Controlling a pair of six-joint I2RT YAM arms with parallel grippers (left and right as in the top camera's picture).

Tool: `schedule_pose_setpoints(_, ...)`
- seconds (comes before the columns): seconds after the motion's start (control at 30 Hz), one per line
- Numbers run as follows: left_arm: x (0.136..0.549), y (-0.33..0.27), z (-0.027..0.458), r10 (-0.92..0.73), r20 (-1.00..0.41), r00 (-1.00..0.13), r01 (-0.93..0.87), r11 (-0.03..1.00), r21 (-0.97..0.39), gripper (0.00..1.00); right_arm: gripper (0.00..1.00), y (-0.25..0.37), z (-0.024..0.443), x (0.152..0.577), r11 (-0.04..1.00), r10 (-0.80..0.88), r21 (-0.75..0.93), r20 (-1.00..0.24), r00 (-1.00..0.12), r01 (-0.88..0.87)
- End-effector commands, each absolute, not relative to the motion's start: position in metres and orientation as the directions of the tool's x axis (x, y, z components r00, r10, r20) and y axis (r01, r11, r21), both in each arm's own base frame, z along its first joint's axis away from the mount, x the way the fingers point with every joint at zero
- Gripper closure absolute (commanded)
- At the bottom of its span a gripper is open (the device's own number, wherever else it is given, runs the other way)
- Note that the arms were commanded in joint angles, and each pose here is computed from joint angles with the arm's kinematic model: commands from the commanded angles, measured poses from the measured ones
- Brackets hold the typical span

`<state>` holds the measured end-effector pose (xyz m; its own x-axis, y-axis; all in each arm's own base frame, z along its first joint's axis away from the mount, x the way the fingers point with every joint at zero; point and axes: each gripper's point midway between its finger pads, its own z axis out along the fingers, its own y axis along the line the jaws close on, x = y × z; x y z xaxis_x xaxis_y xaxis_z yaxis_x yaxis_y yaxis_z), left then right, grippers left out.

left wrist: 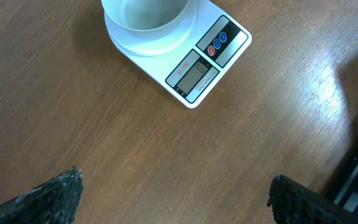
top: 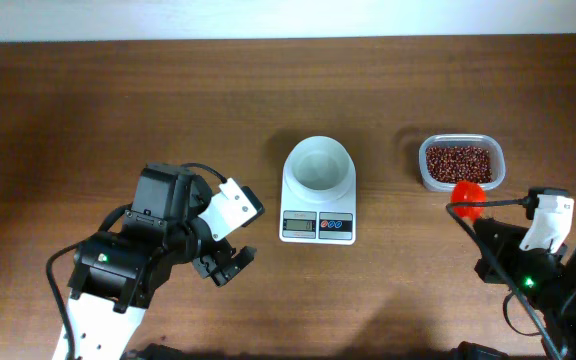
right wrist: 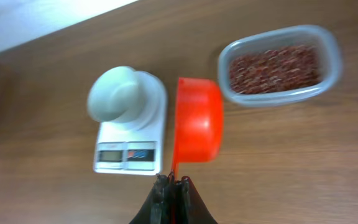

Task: Scoop and weigh 50g on scale
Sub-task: 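Move the held scoop with the right gripper over the bean tub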

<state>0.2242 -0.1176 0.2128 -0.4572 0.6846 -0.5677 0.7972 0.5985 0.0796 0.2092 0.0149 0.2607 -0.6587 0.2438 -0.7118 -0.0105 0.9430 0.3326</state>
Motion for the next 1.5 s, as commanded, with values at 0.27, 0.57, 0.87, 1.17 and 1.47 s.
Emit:
schedule_pose_setpoints(0.27, 0.225, -0.119, 0.216, 0.685, -0.58, -0.441, 0.806, 0.586, 0.08, 0.01, 0.96, -0.001, 0.261, 0.214, 0.98, 0.143, 0.198, -0.743, -0.654, -0.011)
schedule_pose_setpoints(0.57, 0.225, -0.119, 0.216, 0.685, -0.58, -0.441, 0.806, 0.586, 0.08, 0.01, 0.96, -0.001, 0.254, 0.217, 0.967, 0.207, 0.252, -0.705, -0.679, 0.033)
schedule_pose_setpoints(0.87, 0.225, -0.119, 0.216, 0.685, -0.58, -0.441, 0.806, 0.586, 0.08, 0.01, 0.96, -0.004, 0.26, 0.225, 0.877, 0.459, 0.436, -0.642, -0.615, 0.2)
schedule_pose_setpoints(1.17, 0.225, -0.119, 0.216, 0.685, -0.58, -0.441, 0.806, 0.586, 0.08, 0.01, 0.96, -0.005, 0.256, 0.223, 0.877, 0.461, 0.431, -0.63, -0.625, 0.212)
schedule_pose_setpoints(1.47, 0.225, -0.119, 0.216, 0.685, -0.58, -0.441, 0.806, 0.586, 0.08, 0.01, 0.96, -0.009, 0.256, 0.224, 0.957, 0.269, 0.273, -0.71, -0.65, 0.098)
